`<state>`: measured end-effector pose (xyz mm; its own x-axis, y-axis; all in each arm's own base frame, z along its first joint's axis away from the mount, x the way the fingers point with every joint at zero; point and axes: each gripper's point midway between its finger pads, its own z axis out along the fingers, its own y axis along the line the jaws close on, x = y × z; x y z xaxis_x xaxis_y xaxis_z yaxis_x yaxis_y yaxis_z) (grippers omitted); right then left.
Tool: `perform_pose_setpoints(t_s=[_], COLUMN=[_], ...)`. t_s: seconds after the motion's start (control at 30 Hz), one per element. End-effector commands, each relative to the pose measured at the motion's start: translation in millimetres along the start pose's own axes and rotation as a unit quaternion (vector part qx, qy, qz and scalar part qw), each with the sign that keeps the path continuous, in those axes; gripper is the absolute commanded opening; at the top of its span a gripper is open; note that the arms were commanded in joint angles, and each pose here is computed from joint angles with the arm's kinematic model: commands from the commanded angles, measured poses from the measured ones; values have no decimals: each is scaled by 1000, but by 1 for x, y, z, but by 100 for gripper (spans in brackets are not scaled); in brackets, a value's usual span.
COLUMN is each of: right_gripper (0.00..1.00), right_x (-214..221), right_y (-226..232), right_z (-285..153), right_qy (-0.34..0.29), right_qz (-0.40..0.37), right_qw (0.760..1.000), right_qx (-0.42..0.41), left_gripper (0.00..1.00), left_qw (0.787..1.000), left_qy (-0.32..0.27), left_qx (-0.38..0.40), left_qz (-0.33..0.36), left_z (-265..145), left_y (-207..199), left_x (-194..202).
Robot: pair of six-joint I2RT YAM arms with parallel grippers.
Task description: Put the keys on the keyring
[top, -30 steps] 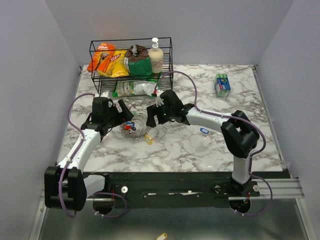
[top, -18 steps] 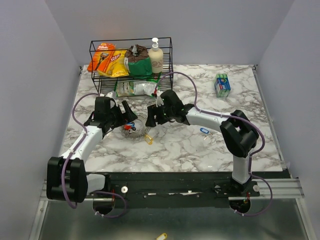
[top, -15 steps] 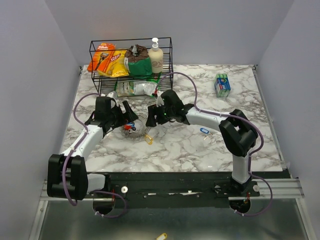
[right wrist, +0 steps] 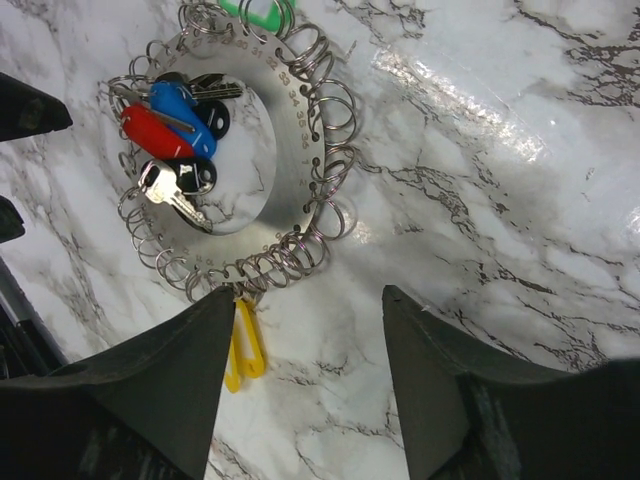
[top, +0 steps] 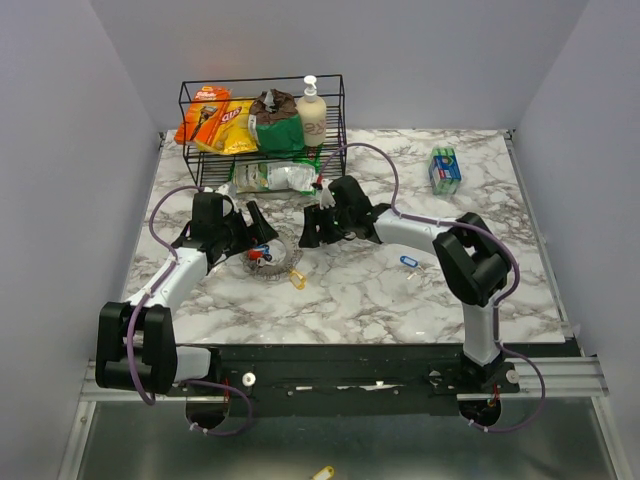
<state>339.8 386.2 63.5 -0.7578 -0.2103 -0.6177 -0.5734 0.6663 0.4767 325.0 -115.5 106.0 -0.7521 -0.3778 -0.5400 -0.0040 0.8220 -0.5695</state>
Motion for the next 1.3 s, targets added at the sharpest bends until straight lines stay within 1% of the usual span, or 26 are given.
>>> perform_pose_setpoints(t_s=[0.0,0.17,0.43,0.67,0.83,0.9,0.93,0.97,1.07,1.1,1.17,1.2,1.27], right_gripper=[65,58,55,49,47,44,41,35,24,14,0,0,1], right_x=[-4,0,5,12,15,13,12,13,12,12,13,9,17], right_y=[10,15,15,10,10,9,9,7,9,10,11,13,12], right_z=[9,17,28,38,43,48,49,52,53,51,47,42,37], right_qy=[0,11,25,37,43,43,43,45,45,45,45,39,44], right_qz=[-2,8,24,46,54,58,62,65,69,69,67,63,57], right_qw=[999,998,997,996,995,995,995,994,994,994,994,995,995], right_qx=[-36,-58,-70,-65,-70,-71,-71,-70,-72,-74,-74,-73,-70], left_gripper=[99,99,99,99,99,99,99,99,99,99,99,99,99], left_qw=[1000,1000,1000,1000,999,999,999,999,999,999,999,999,999], left_qy=[-11,-12,-12,-15,-16,-18,-18,-19,-24,-25,-27,-27,-28], left_qx=[21,19,21,22,23,24,25,27,28,28,26,25,24], left_qz=[7,10,14,17,19,20,19,21,19,19,20,19,20], left_z=[-2,-3,-3,-4,-7,-8,-8,-9,-12,-13,-15,-15,-16], left_y=[-10,-10,-11,-12,-14,-15,-15,-16,-16,-16,-16,-16,-16], left_x=[-12,-13,-14,-15,-16,-17,-17,-16,-15,-15,-15,-14,-15])
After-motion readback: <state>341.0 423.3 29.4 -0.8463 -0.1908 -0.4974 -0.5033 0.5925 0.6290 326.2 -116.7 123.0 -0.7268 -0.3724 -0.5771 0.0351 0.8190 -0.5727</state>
